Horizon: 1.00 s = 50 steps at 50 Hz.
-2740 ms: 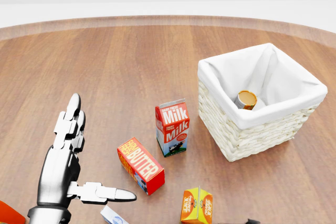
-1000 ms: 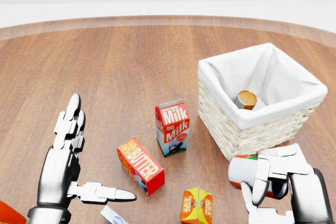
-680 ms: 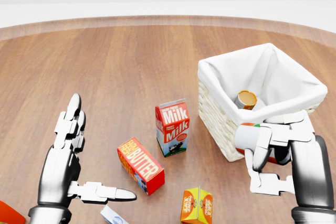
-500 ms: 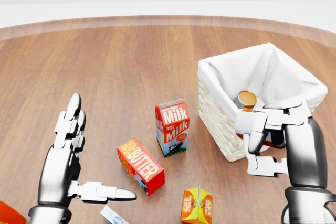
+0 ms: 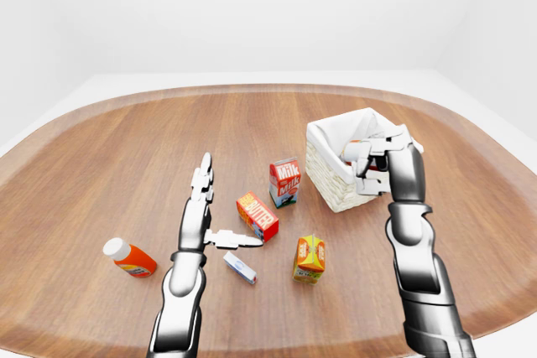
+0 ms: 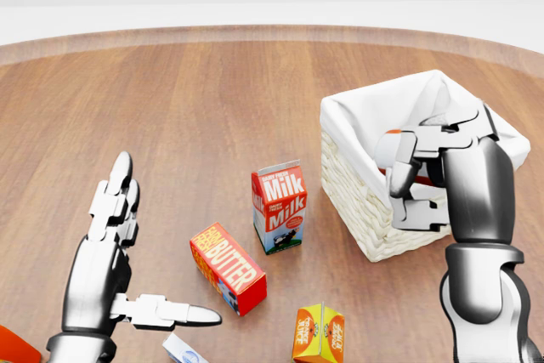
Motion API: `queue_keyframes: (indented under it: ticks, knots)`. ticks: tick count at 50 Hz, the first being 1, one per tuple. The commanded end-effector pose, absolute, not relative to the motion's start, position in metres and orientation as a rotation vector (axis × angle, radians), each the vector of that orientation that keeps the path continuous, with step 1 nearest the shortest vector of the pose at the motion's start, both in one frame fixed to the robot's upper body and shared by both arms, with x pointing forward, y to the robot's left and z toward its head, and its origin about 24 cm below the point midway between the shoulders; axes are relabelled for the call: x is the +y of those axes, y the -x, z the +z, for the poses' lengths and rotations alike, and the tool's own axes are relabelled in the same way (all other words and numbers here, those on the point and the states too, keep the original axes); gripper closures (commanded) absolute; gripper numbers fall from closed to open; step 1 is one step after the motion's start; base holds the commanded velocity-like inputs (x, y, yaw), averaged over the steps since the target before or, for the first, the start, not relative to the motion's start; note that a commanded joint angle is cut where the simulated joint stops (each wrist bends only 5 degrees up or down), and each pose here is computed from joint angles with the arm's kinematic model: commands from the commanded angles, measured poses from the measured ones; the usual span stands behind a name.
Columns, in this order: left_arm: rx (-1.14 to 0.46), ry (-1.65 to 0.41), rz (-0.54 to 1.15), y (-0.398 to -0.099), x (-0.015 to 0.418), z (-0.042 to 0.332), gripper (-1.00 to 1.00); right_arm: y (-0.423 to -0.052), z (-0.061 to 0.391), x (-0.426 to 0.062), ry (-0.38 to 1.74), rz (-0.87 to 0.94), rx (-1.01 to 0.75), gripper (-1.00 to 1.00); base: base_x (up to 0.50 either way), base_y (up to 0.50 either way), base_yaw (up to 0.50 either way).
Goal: Pick up the alphabet soup and the tomato sauce, and put them in the basket.
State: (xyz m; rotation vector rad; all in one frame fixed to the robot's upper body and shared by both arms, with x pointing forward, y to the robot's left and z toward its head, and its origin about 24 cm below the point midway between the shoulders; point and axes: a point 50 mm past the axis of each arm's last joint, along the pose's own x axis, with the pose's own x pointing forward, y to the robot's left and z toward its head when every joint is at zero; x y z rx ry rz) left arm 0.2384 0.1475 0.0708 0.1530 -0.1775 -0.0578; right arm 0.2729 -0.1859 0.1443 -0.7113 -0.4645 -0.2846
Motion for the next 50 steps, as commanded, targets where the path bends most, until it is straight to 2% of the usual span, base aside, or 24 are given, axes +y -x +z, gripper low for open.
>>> queue_keyframes:
  ticks: [1,27,50]
  knots:
    - [-0.183,-0.144,-0.053,-0.237,0.148,0.072,-1.00,-0.288,0.155,-0.186,0.726,-0.306,-0.499,1.00,0.00,0.00,0.00]
    - [-0.183,-0.145,-0.049,-0.238,0.149,0.072,-1.00,-0.336,0.158,-0.186,0.830,-0.352,-0.462,1.00,0.00,0.00,0.00]
    - [-0.183,-0.144,-0.053,-0.238,0.148,0.072,-1.00,-0.376,0.161,-0.189,1.090,-0.441,-0.443,1.00,0.00,0.00,0.00]
